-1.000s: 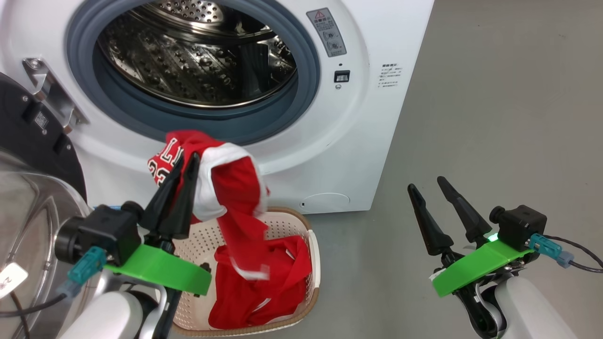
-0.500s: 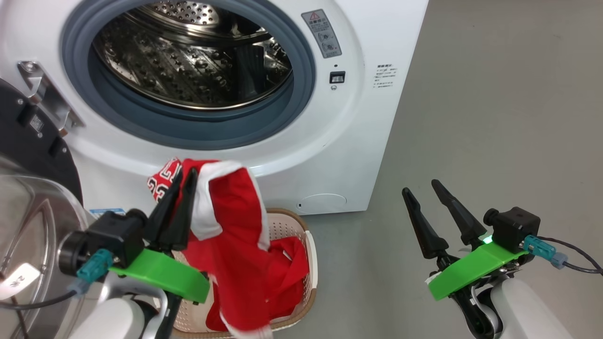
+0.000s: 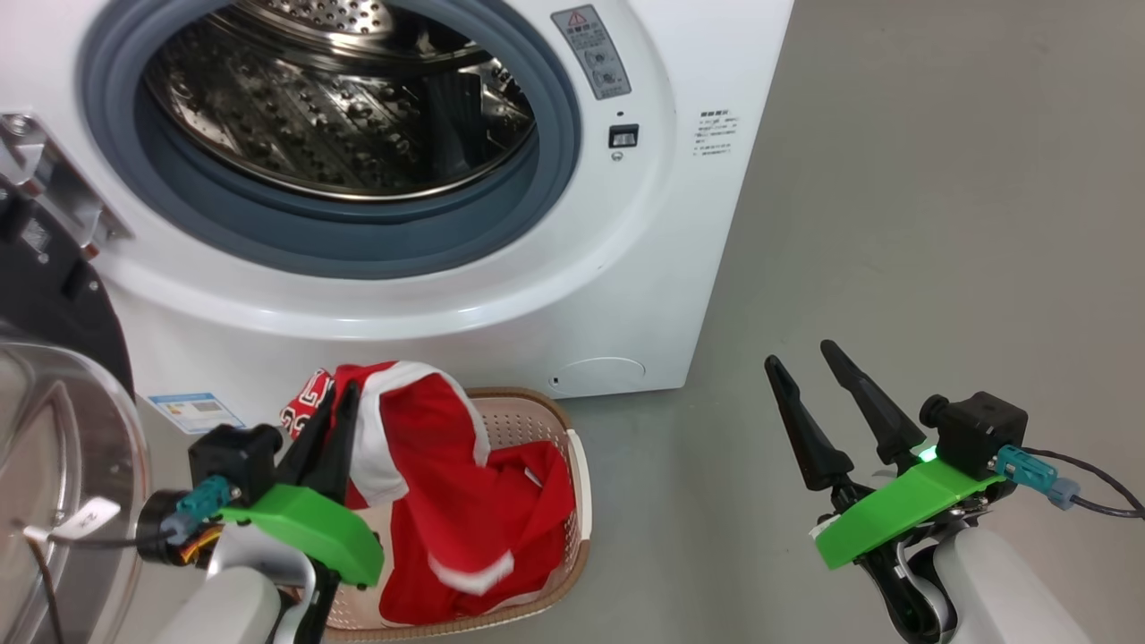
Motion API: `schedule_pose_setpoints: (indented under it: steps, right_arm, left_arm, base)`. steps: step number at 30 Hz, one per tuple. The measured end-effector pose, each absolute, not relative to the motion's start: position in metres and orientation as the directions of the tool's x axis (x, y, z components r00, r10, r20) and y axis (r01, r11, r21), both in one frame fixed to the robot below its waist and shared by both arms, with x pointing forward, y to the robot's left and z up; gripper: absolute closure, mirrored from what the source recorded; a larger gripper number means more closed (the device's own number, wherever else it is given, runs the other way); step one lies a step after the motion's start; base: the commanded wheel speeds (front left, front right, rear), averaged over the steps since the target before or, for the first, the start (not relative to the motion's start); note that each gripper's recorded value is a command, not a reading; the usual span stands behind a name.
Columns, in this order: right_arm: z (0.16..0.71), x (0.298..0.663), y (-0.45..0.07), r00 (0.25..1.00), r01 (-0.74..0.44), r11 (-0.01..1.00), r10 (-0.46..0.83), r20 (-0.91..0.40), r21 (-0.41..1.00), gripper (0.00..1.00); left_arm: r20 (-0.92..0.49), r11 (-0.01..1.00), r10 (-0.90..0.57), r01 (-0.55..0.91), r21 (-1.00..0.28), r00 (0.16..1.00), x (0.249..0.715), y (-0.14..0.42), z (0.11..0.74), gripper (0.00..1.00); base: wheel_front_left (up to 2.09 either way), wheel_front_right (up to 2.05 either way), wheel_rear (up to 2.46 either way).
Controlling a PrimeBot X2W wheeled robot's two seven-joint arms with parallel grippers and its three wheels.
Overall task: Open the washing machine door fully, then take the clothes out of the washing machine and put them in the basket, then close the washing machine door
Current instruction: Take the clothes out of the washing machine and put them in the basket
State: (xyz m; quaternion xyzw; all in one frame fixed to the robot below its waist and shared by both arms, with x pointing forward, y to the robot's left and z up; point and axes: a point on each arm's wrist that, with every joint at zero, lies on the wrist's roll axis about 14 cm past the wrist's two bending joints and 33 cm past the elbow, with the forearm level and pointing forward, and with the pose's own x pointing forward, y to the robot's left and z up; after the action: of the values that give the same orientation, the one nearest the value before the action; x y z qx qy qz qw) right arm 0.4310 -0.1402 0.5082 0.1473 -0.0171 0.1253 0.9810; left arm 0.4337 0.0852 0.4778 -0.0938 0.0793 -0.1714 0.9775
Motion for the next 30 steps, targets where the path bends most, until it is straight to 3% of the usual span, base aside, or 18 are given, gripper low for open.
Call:
schedule_pose_setpoints:
  steps: [30]
  right_arm:
    - [0.495,0.425,-0.188,0.993,-0.114,0.955,0.111,0.028,0.275,0.00]
  left_arm:
    - [-0.504,0.943,-0.310,0.193,-0.271,0.806,0.453,0.084,0.342,1.00]
  base:
    - [0.00,0.00,0.00]
